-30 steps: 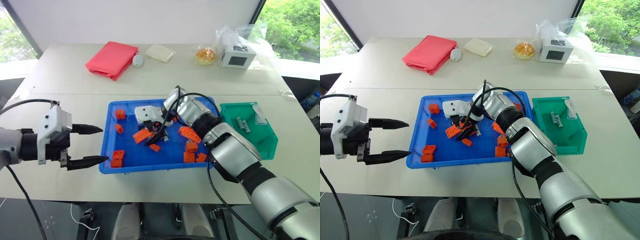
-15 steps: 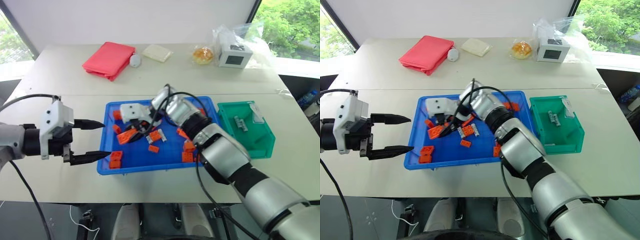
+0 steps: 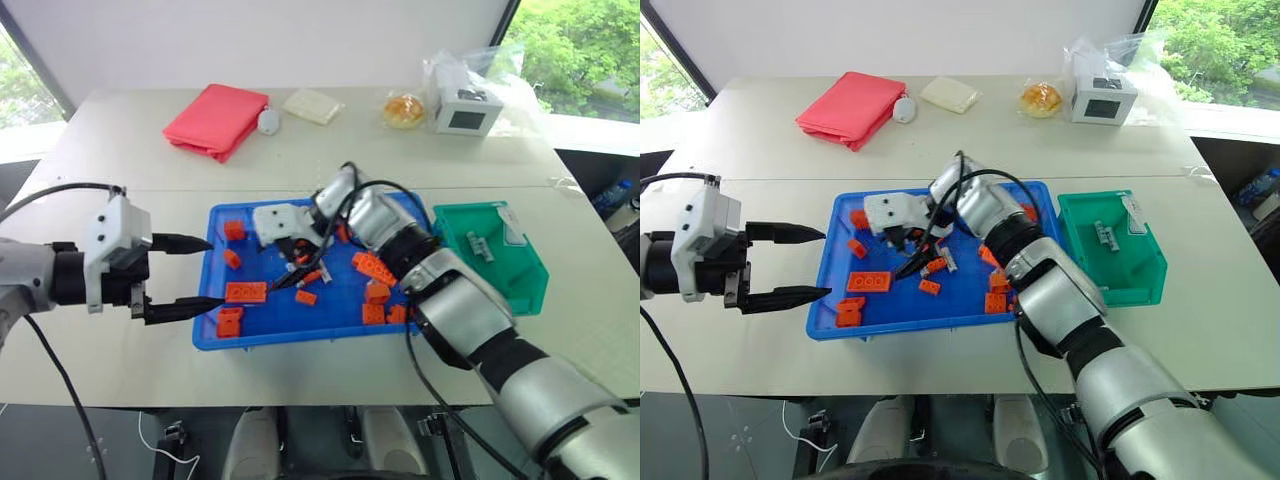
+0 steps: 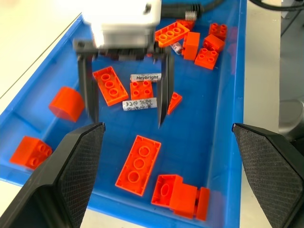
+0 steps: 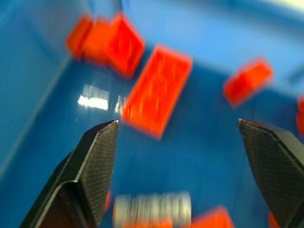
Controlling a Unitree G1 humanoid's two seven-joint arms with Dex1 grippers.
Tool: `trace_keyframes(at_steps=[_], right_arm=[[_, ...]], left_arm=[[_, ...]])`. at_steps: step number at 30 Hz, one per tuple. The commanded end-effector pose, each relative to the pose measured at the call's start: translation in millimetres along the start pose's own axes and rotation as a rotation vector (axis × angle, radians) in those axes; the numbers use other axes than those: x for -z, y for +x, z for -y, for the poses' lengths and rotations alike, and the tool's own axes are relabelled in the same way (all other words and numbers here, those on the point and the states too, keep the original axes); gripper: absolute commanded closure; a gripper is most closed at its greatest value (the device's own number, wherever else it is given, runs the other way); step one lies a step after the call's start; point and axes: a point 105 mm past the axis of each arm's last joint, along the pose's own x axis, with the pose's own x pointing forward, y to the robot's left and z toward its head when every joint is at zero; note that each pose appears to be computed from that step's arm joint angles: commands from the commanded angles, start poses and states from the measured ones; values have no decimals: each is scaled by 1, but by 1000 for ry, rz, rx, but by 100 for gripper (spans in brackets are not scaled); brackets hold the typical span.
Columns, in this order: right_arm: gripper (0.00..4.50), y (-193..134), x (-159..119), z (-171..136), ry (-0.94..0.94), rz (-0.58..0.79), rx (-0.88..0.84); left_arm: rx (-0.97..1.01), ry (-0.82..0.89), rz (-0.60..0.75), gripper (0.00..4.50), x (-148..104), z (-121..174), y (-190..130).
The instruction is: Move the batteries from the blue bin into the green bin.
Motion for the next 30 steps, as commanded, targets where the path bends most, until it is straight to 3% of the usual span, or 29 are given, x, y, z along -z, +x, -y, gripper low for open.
trace_keyframes(at_steps=[1, 14, 26, 30], right_arm=[[35, 1, 1, -4, -79, -17, -5], [35, 3, 37, -17, -79, -62, 11], [35, -2, 45, -17, 3, -55, -3], [154, 0, 44, -19, 27, -39, -24]], left_arm=[[-8, 42, 11, 0, -7, -2, 0], [-19, 64, 4, 0, -11, -8, -2], [-9, 82, 0, 0, -12, -11, 1], [-7, 86, 2, 0, -13, -13, 2]])
